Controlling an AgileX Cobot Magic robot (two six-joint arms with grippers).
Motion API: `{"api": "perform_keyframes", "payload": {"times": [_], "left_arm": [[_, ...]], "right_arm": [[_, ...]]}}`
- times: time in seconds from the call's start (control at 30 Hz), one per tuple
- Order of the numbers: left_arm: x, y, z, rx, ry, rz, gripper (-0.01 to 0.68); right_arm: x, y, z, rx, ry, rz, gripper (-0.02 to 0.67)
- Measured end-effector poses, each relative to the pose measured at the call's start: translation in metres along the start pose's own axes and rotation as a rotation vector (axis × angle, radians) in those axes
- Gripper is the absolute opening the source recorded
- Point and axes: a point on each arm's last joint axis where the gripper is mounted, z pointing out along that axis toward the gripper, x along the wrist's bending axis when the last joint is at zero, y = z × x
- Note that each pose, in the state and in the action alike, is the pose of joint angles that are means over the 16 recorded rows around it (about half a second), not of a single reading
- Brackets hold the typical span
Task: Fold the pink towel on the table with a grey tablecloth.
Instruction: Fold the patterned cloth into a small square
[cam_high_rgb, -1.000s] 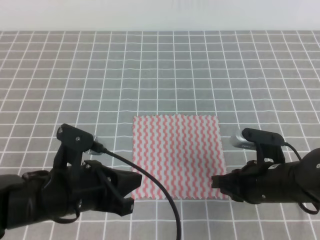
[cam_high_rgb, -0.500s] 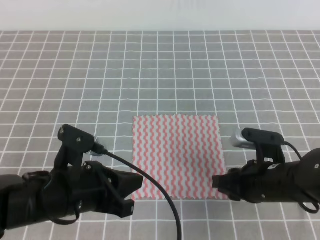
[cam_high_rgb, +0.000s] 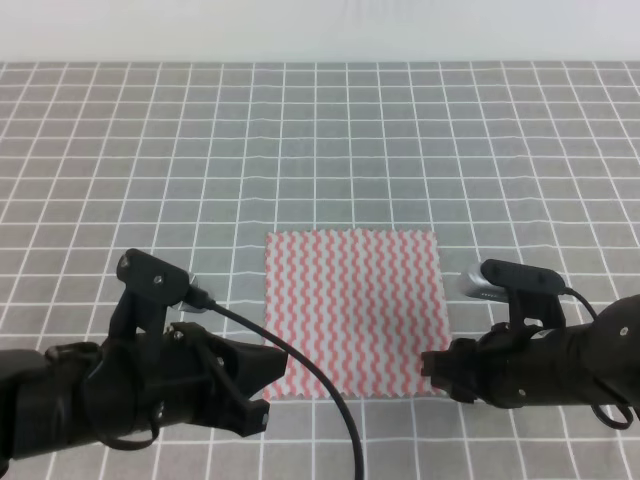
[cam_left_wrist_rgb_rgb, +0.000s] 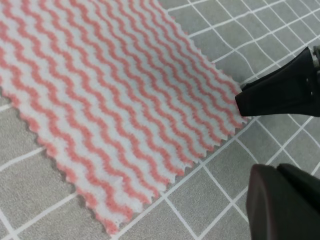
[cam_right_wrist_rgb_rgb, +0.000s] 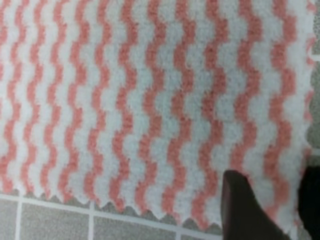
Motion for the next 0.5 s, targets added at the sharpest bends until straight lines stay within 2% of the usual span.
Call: {"api": "perform_keyframes", "payload": {"times": [0.37, 0.5], "left_arm": [[0.0005, 0.0000, 0.0004, 0.001, 0.003, 0.000, -0.004], [0.0005, 0.0000, 0.0004, 0.001, 0.003, 0.000, -0.004]], "right_arm": [[-0.0007, 0.0003, 0.0005, -0.001, -0.002, 0.009, 0.049], [-0.0006, 0.0007, 0.0007, 0.001, 0.000, 0.009, 0.020]]}}
